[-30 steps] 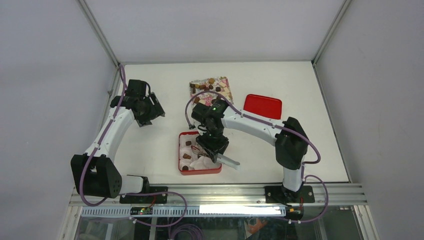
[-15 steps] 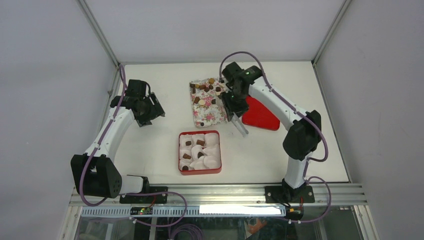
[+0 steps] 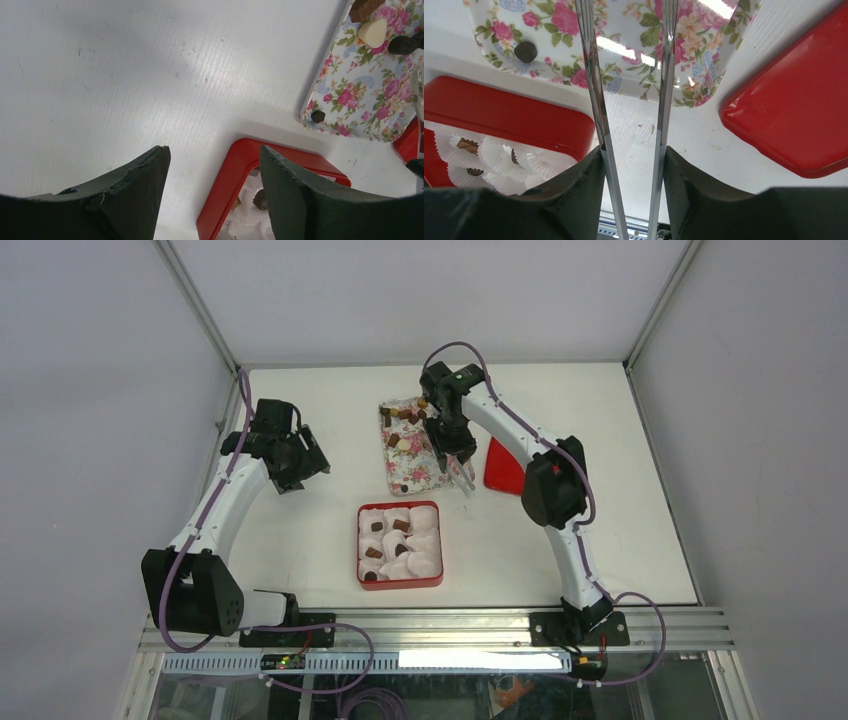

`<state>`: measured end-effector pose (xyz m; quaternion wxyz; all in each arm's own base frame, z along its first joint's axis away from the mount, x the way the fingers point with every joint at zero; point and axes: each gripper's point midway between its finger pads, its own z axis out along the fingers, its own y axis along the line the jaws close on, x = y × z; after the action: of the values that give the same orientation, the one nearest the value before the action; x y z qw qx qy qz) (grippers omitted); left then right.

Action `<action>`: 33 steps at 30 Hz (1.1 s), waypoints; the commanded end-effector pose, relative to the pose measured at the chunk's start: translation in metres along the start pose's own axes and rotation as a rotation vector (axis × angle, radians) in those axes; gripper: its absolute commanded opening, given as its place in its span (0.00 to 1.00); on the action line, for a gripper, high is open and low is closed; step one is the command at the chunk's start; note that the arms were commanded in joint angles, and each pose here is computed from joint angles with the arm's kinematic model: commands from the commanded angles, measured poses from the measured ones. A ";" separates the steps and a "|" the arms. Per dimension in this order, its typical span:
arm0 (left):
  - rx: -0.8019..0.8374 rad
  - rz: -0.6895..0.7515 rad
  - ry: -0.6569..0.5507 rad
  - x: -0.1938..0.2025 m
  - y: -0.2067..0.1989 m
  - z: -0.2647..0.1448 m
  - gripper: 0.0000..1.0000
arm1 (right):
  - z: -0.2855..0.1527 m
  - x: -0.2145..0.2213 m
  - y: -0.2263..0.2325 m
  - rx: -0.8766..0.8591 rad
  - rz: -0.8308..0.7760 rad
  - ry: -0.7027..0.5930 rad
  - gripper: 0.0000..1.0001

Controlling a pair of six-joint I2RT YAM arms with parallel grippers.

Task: Pack the chocolate

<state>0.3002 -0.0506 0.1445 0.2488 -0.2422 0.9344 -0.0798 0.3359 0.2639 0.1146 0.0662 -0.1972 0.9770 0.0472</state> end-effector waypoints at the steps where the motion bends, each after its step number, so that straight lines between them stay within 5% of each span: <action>1: 0.028 -0.004 -0.065 -0.015 -0.004 -0.012 0.68 | -0.010 -0.014 0.003 -0.019 0.036 -0.048 0.47; 33: 0.014 0.003 -0.076 -0.017 0.000 -0.014 0.68 | 0.039 -0.044 0.014 -0.042 0.062 -0.036 0.51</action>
<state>0.3002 -0.0484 0.1458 0.2514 -0.2451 0.9330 -0.0790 0.3629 0.2862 0.0660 0.0497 -0.1642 0.9840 0.0486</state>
